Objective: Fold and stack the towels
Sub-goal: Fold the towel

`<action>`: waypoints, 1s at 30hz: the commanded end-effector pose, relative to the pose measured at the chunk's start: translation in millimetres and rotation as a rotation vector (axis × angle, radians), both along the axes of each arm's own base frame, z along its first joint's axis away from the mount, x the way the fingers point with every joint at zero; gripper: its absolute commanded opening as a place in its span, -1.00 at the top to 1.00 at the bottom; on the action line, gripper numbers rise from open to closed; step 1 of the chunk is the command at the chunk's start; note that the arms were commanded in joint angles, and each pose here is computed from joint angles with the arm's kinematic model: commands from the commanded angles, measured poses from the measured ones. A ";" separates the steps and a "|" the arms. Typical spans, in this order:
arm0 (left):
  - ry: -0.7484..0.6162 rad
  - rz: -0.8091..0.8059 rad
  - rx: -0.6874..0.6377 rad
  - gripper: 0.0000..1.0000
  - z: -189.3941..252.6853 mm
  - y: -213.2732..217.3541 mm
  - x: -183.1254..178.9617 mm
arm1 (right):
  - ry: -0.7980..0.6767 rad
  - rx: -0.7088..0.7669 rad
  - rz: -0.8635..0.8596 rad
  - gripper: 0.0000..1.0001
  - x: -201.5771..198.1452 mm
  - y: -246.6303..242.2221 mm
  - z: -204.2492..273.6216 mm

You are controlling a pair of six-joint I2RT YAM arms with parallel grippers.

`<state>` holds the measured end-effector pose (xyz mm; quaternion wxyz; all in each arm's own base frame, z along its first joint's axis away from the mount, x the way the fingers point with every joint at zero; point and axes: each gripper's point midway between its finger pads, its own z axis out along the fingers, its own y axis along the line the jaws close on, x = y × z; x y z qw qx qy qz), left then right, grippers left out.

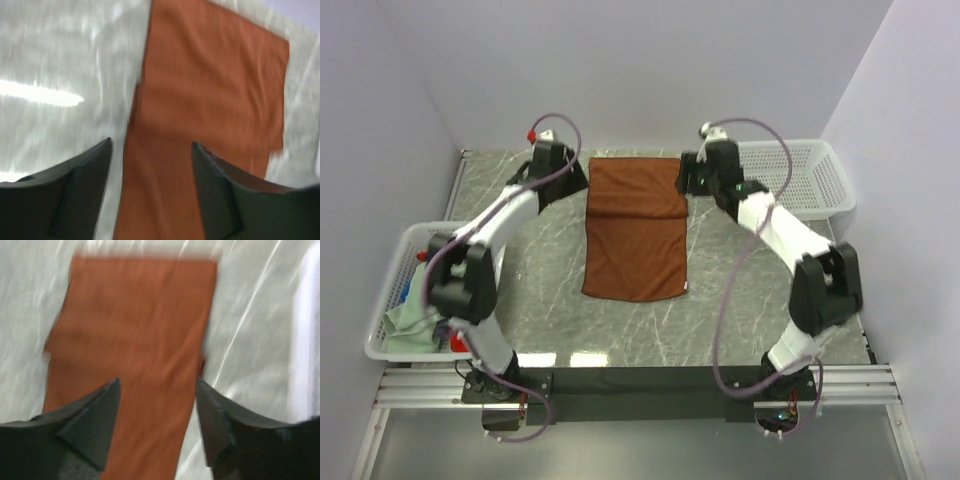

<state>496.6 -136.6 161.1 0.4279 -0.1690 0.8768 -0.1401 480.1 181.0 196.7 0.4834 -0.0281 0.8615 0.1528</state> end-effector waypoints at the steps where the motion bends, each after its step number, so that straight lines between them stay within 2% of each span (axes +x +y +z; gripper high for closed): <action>1: 0.020 -0.042 -0.020 -0.34 14.1 -25.9 -74.8 | 0.086 -0.029 0.100 -0.10 -78.1 24.1 -18.3; 3: 0.053 -0.087 -0.007 -0.26 7.1 -37.8 -111.3 | 0.109 -0.032 0.160 0.09 -116.4 39.3 -24.7; 4: 0.128 -0.134 0.026 -0.20 -20.0 -48.1 -142.3 | 0.164 -0.040 0.187 0.22 -137.5 40.6 -47.1; 6: 0.161 -0.177 0.025 -0.08 -30.9 -62.1 -174.2 | 0.175 -0.015 0.214 0.29 -162.2 49.2 -51.7; 7: 0.207 -0.189 0.038 -0.04 -50.8 -60.5 -192.3 | 0.219 -0.032 0.211 0.36 -177.0 44.0 -72.8; 10: 0.256 -0.197 0.040 0.10 -76.4 -61.6 -220.2 | 0.263 -0.001 0.204 0.42 -200.1 41.4 -96.1; 19: 0.336 -0.206 0.143 0.23 -111.8 -61.3 -232.8 | 0.378 -0.001 0.220 0.45 -219.9 43.4 -134.2; 30: 0.564 -0.148 0.197 0.44 -160.3 -35.6 -279.3 | 0.535 -0.083 0.188 0.46 -247.4 22.6 -179.9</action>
